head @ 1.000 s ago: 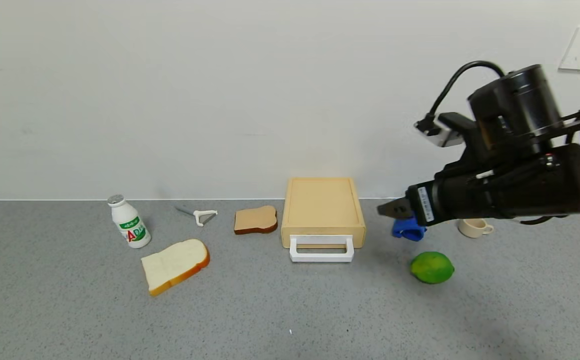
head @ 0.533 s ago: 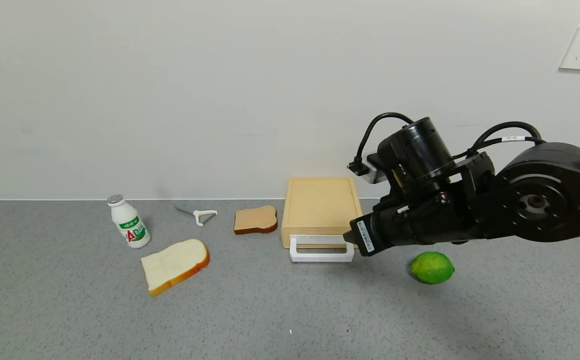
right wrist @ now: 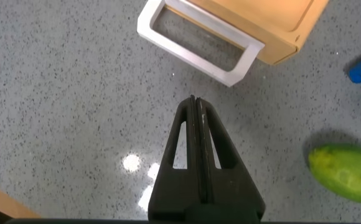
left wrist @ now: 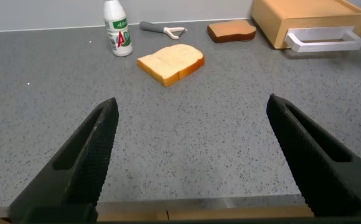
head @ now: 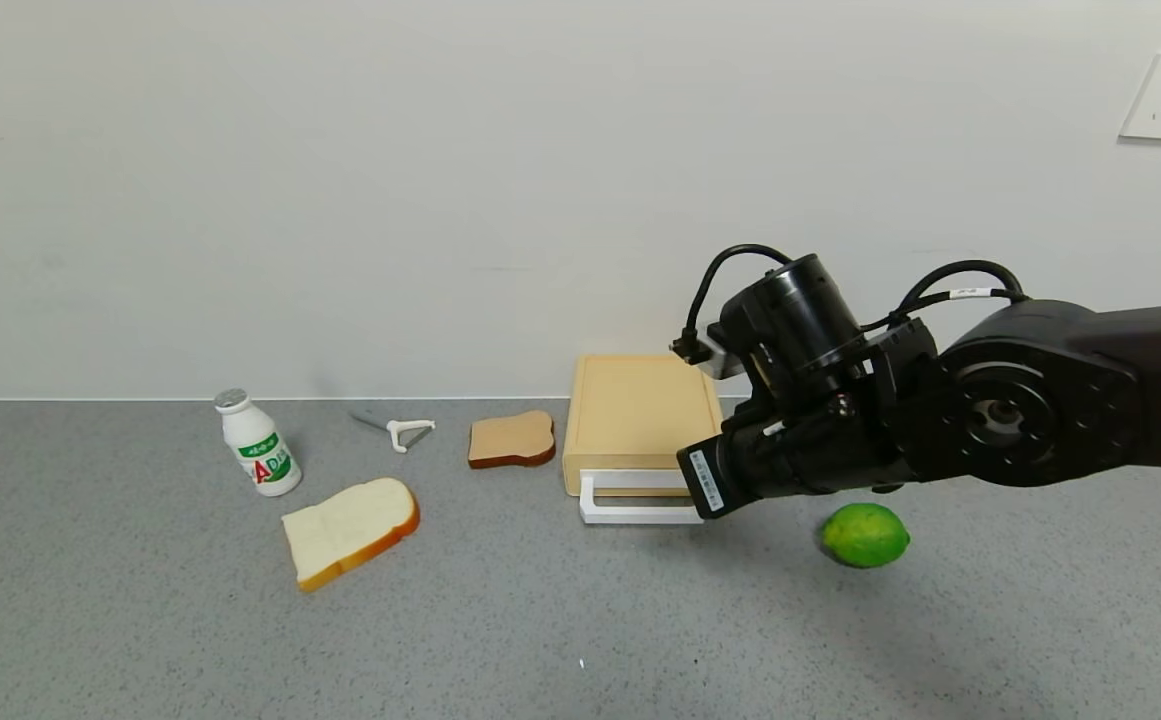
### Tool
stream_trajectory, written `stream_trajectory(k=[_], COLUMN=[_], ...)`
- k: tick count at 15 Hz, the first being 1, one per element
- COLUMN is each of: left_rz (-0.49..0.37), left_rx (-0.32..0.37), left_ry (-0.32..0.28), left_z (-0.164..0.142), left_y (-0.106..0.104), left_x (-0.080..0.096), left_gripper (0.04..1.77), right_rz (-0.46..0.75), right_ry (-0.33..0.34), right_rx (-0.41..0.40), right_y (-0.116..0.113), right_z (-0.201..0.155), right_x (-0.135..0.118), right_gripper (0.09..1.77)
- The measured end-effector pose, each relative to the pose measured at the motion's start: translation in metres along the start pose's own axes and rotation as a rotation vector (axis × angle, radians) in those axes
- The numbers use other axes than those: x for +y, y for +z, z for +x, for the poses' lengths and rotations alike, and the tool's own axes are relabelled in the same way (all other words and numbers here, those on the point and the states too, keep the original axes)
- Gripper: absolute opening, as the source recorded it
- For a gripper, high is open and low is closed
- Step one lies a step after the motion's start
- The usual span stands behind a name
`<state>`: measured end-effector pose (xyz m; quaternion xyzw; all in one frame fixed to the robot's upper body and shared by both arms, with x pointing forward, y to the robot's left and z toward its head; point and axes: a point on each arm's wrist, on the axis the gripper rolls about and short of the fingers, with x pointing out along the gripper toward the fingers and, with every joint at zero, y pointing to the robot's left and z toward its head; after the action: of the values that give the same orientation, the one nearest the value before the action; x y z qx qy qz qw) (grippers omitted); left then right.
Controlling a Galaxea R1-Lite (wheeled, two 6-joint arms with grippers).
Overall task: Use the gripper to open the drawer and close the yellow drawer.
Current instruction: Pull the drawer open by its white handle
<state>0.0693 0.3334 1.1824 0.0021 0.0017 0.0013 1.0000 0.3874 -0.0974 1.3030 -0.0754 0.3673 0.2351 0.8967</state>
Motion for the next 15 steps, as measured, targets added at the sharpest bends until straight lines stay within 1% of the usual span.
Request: stream_trajectory(k=[3, 8, 11, 15], left_rz=[0.0, 0.0, 0.0, 0.0], left_rx=[0.0, 0.0, 0.0, 0.0], left_ry=[0.0, 0.0, 0.0, 0.0], left_z=[0.0, 0.0, 0.0, 0.0], left_y=[0.0, 0.0, 0.0, 0.0], left_x=[0.0, 0.0, 0.0, 0.0], left_gripper=[1.72, 1.72, 1.72, 1.72], right_rz=[0.006, 0.016, 0.076, 0.155], right_ry=[-0.003, -0.009, -0.027, -0.052], right_rx=[-0.006, 0.013, 0.041, 0.106], right_y=[0.008, 0.013, 0.01, 0.006], right_z=[0.015, 0.059, 0.079, 0.093], right_x=[0.0, 0.005, 0.006, 0.003], right_gripper=[0.11, 0.11, 0.11, 0.11])
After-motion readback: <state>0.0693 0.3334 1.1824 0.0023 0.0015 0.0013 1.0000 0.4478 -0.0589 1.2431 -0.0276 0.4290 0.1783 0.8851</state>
